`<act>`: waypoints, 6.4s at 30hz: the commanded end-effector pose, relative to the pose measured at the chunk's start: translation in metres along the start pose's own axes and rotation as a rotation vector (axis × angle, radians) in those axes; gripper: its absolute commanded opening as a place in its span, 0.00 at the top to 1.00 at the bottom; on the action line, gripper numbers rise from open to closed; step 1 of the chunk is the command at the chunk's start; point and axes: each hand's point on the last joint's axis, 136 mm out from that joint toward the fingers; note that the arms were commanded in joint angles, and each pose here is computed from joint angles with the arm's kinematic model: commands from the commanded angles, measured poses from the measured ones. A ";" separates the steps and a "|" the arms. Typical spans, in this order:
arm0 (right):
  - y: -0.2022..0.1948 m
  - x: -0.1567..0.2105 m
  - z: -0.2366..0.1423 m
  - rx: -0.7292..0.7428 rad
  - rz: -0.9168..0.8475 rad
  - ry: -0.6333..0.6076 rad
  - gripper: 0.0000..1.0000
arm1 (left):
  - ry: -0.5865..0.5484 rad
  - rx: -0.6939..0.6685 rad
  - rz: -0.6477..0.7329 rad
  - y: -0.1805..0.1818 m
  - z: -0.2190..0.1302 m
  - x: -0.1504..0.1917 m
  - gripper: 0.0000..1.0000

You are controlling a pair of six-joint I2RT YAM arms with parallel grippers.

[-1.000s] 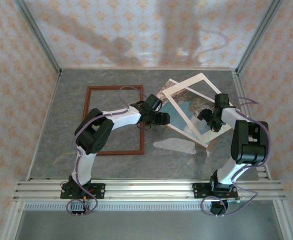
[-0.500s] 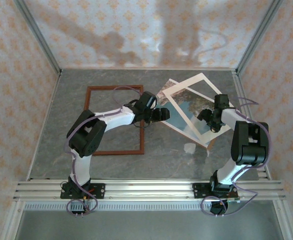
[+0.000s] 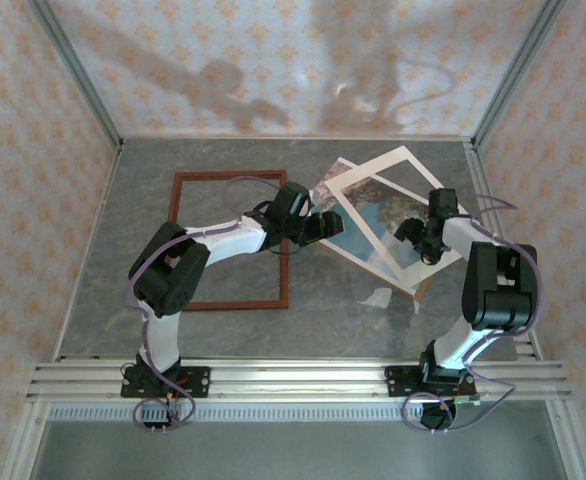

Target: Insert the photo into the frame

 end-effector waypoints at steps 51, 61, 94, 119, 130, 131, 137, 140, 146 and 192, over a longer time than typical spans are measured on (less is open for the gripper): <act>0.117 -0.012 -0.087 -0.216 -0.260 -0.158 0.19 | -0.230 -0.807 0.260 0.141 -0.265 -0.056 1.00; 0.135 0.001 -0.069 -0.244 -0.327 -0.129 0.18 | -0.296 -0.850 0.162 0.164 -0.272 -0.077 1.00; 0.138 0.007 -0.063 -0.257 -0.339 -0.125 0.13 | -0.293 -0.848 0.035 0.192 -0.266 -0.093 1.00; 0.136 0.008 -0.058 -0.245 -0.341 -0.111 0.12 | -0.158 -0.895 0.073 0.203 -0.260 -0.086 1.00; 0.135 0.009 -0.054 -0.239 -0.339 -0.103 0.12 | -0.135 -0.883 0.073 0.203 -0.261 -0.082 1.00; 0.135 0.009 -0.054 -0.239 -0.340 -0.103 0.12 | -0.136 -0.884 0.071 0.204 -0.262 -0.083 1.00; 0.135 0.009 -0.052 -0.236 -0.341 -0.098 0.12 | -0.138 -0.893 0.070 0.206 -0.264 -0.084 1.00; 0.134 0.009 -0.052 -0.235 -0.339 -0.099 0.12 | -0.135 -0.897 0.064 0.208 -0.266 -0.083 1.00; 0.134 0.009 -0.050 -0.233 -0.341 -0.095 0.12 | -0.132 -0.893 0.058 0.209 -0.266 -0.080 1.00; 0.135 0.010 -0.043 -0.234 -0.340 -0.072 0.12 | -0.079 -0.939 0.021 0.231 -0.264 -0.076 1.00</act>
Point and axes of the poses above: each hand's point on the last joint's axis, 136 mm out from that joint toward the fingers, its own z axis out along the fingers, its own y axis along the line the jaws close on, x = y × z, and after that the axes turned 12 degrees about -z, right-handed
